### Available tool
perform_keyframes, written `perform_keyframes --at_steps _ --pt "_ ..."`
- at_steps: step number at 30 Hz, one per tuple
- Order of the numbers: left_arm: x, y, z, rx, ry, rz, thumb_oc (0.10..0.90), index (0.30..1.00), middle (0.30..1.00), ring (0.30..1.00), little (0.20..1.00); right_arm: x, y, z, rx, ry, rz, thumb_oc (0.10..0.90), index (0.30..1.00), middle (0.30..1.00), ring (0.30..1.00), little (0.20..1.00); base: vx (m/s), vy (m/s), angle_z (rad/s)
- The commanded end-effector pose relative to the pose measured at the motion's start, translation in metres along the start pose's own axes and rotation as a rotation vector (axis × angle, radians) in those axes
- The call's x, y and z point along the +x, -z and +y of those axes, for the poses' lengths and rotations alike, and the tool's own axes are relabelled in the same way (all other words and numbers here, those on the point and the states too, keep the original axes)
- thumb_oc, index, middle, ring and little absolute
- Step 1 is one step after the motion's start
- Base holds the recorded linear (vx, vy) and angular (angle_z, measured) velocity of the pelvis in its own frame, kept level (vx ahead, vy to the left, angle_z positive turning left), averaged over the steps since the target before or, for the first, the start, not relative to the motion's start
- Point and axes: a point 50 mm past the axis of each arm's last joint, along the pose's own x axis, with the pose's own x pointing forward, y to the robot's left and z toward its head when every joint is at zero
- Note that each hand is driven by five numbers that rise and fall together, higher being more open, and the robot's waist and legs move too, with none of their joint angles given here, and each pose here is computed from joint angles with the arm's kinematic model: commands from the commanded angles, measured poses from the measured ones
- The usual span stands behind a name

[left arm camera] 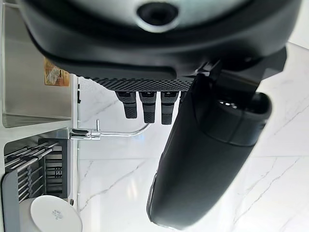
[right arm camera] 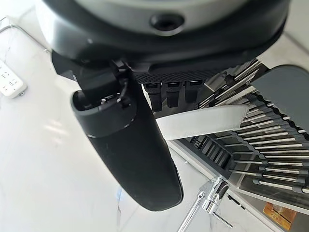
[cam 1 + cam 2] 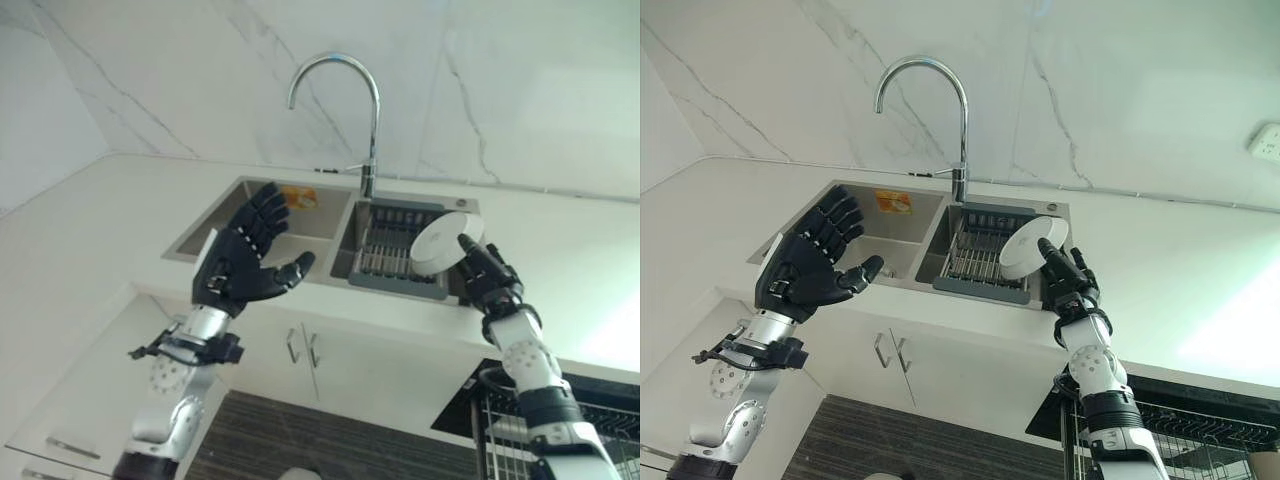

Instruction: Place the dishes in the dishwasher.

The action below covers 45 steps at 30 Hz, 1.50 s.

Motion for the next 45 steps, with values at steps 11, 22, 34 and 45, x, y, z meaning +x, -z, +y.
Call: perform_keyframes --at_steps 11,22,34,45 --pt "0.022 -0.048 0.003 0.083 0.063 -0.205 0.8 0.9 0.9 0.9 0.9 0.017 -0.048 0.044 -0.02 -0.134 -0.093 0.8 0.9 0.9 0.9 0.9 0.0 -0.005 0.06" --pt "0.02 -0.053 0.014 0.095 0.012 -0.211 0.8 0.9 0.9 0.9 0.9 0.03 -0.067 0.018 0.02 0.021 -0.074 0.8 0.9 0.9 0.9 0.9 0.0 0.002 0.08" --pt "0.01 -0.054 0.034 0.115 -0.094 -0.197 0.8 0.9 0.9 0.9 0.9 0.029 -0.129 -0.007 0.072 0.167 -0.245 0.4 0.3 0.3 0.3 0.3 0.01 0.009 0.18" --pt "0.001 -0.052 0.044 0.109 -0.182 -0.196 0.8 0.9 0.9 0.9 0.9 0.024 -0.146 -0.004 -0.062 0.201 -0.315 0.4 0.3 0.3 0.3 0.3 0.0 0.002 0.18"
